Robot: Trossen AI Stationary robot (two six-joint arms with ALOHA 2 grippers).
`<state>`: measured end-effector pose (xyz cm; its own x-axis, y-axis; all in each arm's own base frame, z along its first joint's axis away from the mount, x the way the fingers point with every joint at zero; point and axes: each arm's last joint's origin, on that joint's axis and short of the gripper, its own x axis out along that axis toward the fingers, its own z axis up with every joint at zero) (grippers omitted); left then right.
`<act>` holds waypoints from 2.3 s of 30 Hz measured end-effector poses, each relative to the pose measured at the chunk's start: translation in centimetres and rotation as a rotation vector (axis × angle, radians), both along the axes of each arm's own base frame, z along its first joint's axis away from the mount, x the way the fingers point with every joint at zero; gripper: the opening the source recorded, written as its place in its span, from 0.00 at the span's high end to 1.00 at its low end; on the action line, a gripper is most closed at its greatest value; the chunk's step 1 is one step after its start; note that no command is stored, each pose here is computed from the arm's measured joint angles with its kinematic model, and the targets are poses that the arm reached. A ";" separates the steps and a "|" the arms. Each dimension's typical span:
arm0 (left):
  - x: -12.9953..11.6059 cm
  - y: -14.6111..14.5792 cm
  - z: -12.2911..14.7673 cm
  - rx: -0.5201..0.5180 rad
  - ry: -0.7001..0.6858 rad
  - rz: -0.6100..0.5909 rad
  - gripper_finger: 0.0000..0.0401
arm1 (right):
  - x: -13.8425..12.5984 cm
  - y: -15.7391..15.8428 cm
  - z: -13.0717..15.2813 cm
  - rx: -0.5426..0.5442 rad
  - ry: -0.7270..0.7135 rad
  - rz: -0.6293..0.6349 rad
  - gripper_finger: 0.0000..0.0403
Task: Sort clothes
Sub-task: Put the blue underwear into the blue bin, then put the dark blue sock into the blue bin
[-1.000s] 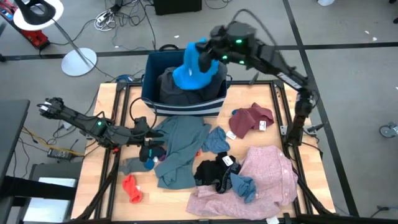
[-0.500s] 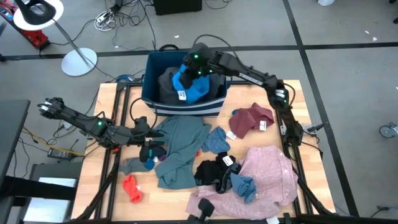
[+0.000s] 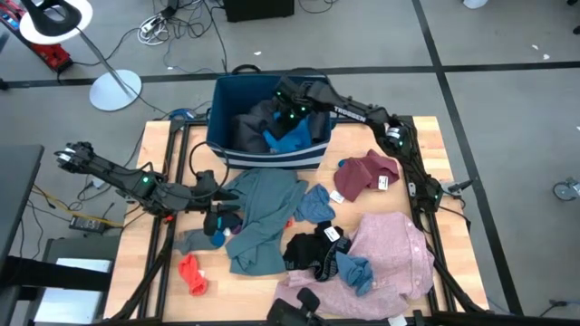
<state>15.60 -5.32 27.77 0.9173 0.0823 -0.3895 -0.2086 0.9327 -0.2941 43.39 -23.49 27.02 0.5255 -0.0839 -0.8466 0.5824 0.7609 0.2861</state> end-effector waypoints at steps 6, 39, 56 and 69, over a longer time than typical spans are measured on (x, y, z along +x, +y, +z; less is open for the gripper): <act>0.0 0.0 0.0 0.002 -0.001 0.005 0.59 | -1.4 0.7 4.7 -0.096 -0.098 -0.006 0.96; 0.0 -0.1 0.0 -0.030 0.002 -0.012 0.59 | -11.0 10.6 17.9 -0.213 -0.129 -0.022 0.53; -0.4 -0.7 -0.5 -0.151 0.070 -0.083 0.72 | -16.3 29.3 20.9 -0.270 -0.148 0.007 0.57; -1.2 -0.7 -1.0 -0.215 0.193 -0.037 0.73 | -17.2 38.8 11.3 -0.268 0.049 -0.094 0.58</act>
